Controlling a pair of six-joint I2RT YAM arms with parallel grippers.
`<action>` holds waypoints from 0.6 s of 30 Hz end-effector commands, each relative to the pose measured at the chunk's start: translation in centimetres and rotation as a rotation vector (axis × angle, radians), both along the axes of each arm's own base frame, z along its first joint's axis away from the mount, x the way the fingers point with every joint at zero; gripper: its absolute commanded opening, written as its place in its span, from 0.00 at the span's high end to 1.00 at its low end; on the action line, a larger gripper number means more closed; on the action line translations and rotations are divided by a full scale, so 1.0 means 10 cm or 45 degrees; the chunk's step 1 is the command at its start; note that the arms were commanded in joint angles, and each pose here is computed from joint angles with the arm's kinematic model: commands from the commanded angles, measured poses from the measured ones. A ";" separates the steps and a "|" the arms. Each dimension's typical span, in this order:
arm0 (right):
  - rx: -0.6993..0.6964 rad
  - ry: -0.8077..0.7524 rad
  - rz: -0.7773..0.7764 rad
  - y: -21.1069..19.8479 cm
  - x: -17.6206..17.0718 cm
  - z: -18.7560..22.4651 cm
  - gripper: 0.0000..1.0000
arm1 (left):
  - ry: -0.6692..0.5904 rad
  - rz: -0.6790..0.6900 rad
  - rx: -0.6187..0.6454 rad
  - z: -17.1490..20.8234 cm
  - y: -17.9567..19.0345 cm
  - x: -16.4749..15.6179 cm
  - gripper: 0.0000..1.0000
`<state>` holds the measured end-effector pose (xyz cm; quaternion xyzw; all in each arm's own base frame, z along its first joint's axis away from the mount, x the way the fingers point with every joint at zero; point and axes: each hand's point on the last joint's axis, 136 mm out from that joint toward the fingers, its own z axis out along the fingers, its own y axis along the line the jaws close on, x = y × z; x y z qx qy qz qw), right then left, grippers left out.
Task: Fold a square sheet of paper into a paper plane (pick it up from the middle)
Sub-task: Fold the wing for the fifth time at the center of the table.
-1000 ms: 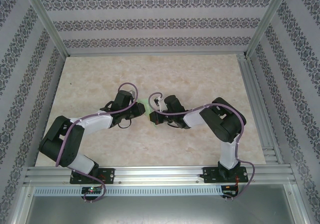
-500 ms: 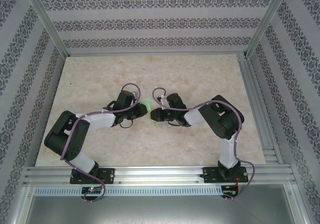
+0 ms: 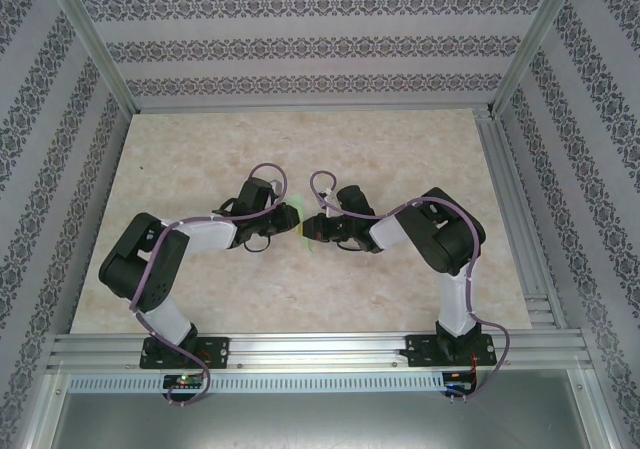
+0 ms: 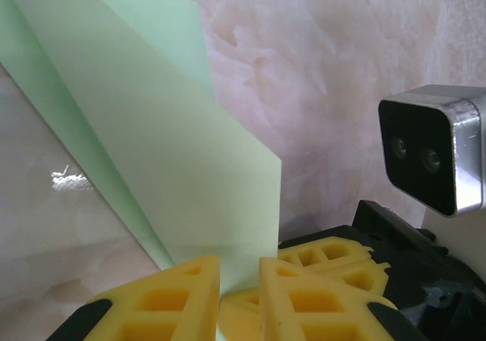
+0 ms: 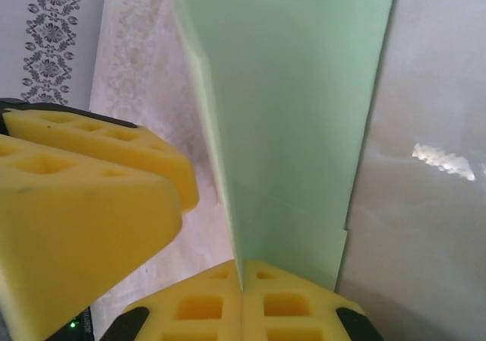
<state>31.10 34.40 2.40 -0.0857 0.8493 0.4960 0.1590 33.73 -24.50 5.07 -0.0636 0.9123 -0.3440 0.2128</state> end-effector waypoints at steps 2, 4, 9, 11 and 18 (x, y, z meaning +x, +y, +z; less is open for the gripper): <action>-0.035 0.043 -0.060 -0.08 0.09 -0.14 1.00 | -0.071 -0.047 -0.025 0.09 -0.13 0.09 0.80; -0.037 0.053 -0.064 -0.08 0.09 -0.15 1.00 | -0.066 -0.043 -0.018 0.07 -0.12 0.10 0.80; -0.042 0.073 -0.069 -0.10 0.10 -0.17 1.00 | -0.053 -0.043 -0.002 0.01 -0.12 0.12 0.81; -0.045 0.081 -0.068 -0.10 0.09 -0.17 1.00 | -0.050 -0.036 0.014 -0.01 -0.11 0.12 0.82; -0.046 0.094 -0.060 -0.09 0.09 -0.18 1.00 | -0.027 -0.029 0.034 -0.09 -0.09 0.11 0.82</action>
